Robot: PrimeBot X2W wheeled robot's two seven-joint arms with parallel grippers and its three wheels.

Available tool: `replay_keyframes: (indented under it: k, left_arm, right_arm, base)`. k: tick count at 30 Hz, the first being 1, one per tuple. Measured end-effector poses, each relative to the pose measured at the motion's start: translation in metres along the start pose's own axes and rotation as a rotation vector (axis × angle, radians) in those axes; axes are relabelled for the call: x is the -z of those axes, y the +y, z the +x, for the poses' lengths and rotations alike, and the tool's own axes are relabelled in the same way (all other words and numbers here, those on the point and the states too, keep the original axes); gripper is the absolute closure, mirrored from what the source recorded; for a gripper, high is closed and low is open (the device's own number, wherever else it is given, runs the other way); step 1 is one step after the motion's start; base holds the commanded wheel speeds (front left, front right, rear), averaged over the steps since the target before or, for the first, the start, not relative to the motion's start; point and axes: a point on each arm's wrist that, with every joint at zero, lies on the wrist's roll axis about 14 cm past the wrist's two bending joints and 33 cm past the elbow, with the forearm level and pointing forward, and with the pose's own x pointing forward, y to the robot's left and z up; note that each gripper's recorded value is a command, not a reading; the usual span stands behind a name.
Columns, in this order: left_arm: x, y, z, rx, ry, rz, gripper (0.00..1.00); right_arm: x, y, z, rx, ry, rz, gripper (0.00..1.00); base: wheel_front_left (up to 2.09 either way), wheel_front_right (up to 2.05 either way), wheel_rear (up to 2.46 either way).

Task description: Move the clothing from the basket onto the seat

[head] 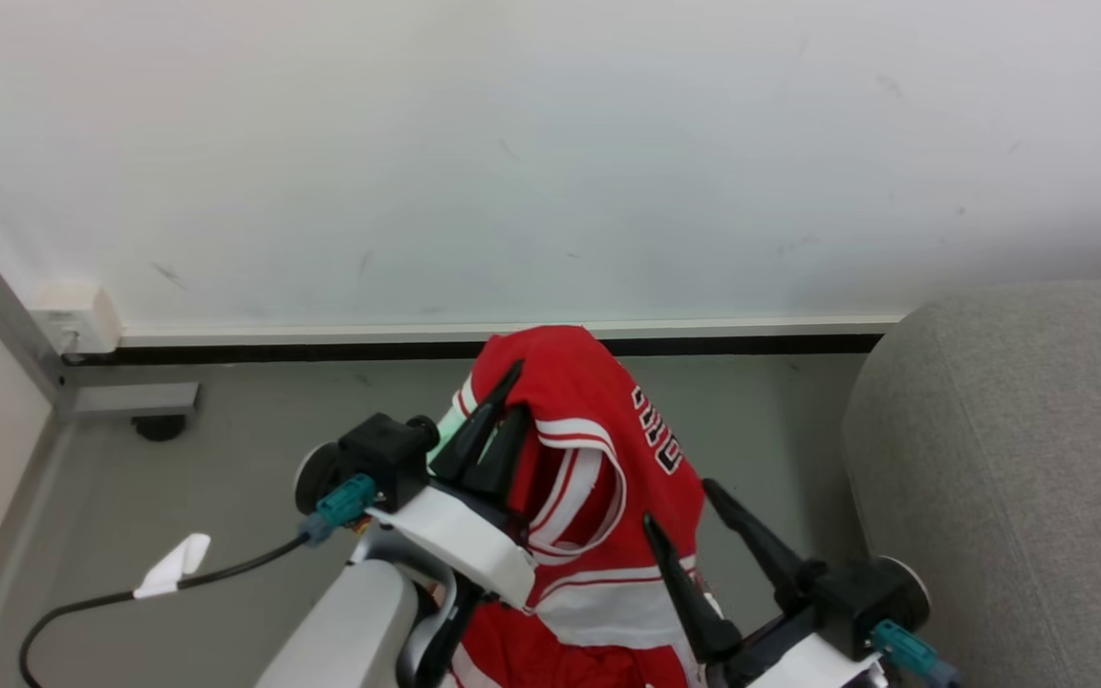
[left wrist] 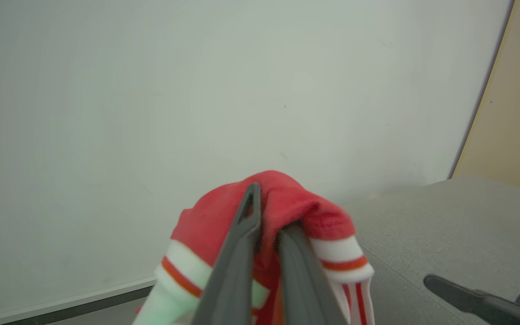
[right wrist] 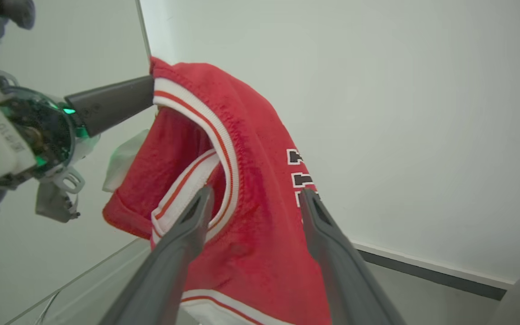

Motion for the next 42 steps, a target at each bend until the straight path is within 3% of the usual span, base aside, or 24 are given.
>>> replay_keyframes:
  k: [12,17,24,25,27,42]
  left_arm:
    - [0.006,-0.026,-0.019,0.051,0.021,-0.036,1.0]
    - [0.008,-0.037,-0.029,0.072,0.028,-0.051,1.0]
    - [0.009,-0.039,-0.039,0.065,0.04,-0.065,1.0]
    - [0.009,-0.038,-0.041,0.061,0.04,-0.066,1.0]
    - [0.008,-0.036,-0.043,0.05,0.038,-0.066,1.0]
    - [0.006,-0.02,-0.041,0.001,0.033,-0.061,1.0]
  right_arm:
    - [0.056,0.018,0.021,-0.121,0.21,-0.075,0.0]
    - [0.057,0.009,0.034,-0.137,0.232,-0.181,0.0]
    - [0.063,0.02,0.042,-0.175,0.245,-0.19,0.0]
    - [0.064,0.021,0.043,-0.18,0.248,-0.191,0.03]
    - [0.063,0.027,0.047,-0.195,0.244,-0.189,1.0]
    - [0.054,0.028,0.049,-0.183,0.208,-0.144,1.0]
  base:
    - [0.0,0.0,0.0]
    - [0.0,0.0,0.0]
    - [0.0,0.0,0.0]
    - [0.0,0.0,0.0]
    - [0.0,0.0,0.0]
    - [0.0,0.0,0.0]
